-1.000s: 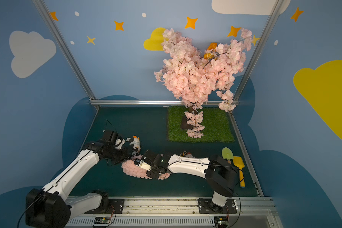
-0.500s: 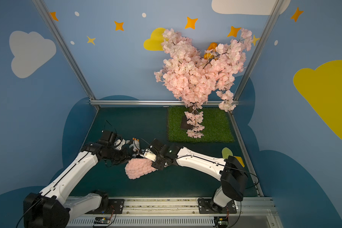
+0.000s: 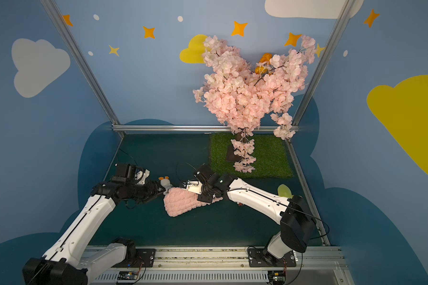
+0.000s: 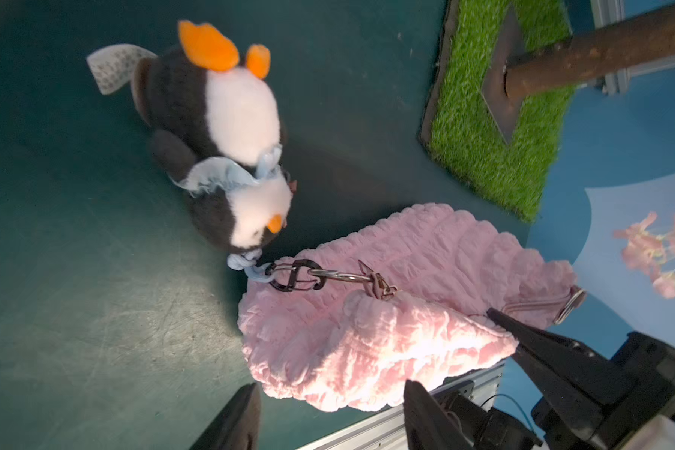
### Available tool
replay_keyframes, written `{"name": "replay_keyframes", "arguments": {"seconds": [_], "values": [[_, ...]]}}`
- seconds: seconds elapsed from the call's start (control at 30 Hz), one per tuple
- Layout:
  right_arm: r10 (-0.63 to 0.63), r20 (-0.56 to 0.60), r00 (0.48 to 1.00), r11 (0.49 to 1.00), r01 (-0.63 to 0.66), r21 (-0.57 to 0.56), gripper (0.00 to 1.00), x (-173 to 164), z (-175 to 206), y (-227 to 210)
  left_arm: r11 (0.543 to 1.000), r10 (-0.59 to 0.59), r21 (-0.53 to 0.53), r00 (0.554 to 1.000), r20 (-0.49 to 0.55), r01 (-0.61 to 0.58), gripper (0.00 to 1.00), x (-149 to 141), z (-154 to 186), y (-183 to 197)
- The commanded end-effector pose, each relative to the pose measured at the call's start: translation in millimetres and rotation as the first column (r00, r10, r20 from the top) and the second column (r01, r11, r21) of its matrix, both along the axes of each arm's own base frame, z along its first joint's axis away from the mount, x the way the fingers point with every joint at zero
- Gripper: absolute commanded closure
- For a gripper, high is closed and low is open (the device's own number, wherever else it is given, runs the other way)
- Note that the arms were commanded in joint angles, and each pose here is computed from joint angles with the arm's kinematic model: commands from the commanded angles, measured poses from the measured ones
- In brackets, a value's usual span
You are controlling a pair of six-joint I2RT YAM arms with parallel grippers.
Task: Remove the decoration from the bag
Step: Pick up the bag from the center of the board.
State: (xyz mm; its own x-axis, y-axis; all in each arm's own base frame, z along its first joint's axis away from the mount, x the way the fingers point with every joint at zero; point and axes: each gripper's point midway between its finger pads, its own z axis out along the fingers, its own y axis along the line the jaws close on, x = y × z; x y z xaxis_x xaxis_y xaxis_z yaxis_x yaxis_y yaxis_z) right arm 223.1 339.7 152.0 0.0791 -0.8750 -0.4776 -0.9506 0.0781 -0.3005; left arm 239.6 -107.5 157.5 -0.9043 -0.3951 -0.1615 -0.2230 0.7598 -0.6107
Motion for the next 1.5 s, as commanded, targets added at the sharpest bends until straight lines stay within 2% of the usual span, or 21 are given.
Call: {"name": "replay_keyframes", "arguments": {"seconds": [0.0,0.17,0.3,0.43,0.6,0.9,1.07,1.2,1.37,1.47], "values": [[0.048,0.043,0.998,0.998,-0.050,0.028,1.00,5,-2,9,0.999,0.006,-0.043,0.998,-0.065,-0.009,0.33,-2,-17,-3],[0.041,0.033,0.999,0.999,-0.042,0.026,1.00,2,-11,6,0.985,0.089,-0.140,0.992,-0.088,-0.101,0.29,18,-30,-11],[0.027,0.034,0.999,0.999,-0.028,0.029,1.00,-4,-17,-2,0.976,0.129,-0.160,0.985,-0.113,-0.146,0.29,30,-43,-13],[0.014,0.035,0.999,0.999,-0.015,0.028,1.00,-5,-20,-5,0.976,0.101,-0.173,0.979,-0.175,-0.132,0.29,22,-53,-25],[-0.004,0.037,0.999,0.999,0.003,0.038,1.00,-6,-20,-6,0.966,0.135,-0.186,0.964,-0.230,-0.179,0.32,13,-65,-29],[-0.022,0.039,0.999,0.999,0.021,0.034,1.00,-9,-23,-15,0.963,0.100,-0.212,0.954,-0.281,-0.163,0.53,7,-78,-44],[-0.031,0.040,0.999,0.999,0.029,0.046,1.00,-11,-23,-18,0.960,0.107,-0.221,0.955,-0.277,-0.172,0.78,12,-86,-46],[-0.034,0.035,0.999,0.999,0.032,0.043,1.00,-12,-25,-19,0.962,0.099,-0.226,0.967,-0.236,-0.154,0.97,28,-76,-45],[-0.041,0.036,0.999,0.998,0.040,0.038,1.00,-13,-27,-23,0.964,0.100,-0.232,0.984,-0.148,-0.132,0.98,46,-45,-41],[-0.050,0.037,0.998,0.998,0.048,0.041,1.00,-12,-26,-24,0.967,0.115,-0.217,0.988,-0.105,-0.135,0.98,46,-29,-33]]}}
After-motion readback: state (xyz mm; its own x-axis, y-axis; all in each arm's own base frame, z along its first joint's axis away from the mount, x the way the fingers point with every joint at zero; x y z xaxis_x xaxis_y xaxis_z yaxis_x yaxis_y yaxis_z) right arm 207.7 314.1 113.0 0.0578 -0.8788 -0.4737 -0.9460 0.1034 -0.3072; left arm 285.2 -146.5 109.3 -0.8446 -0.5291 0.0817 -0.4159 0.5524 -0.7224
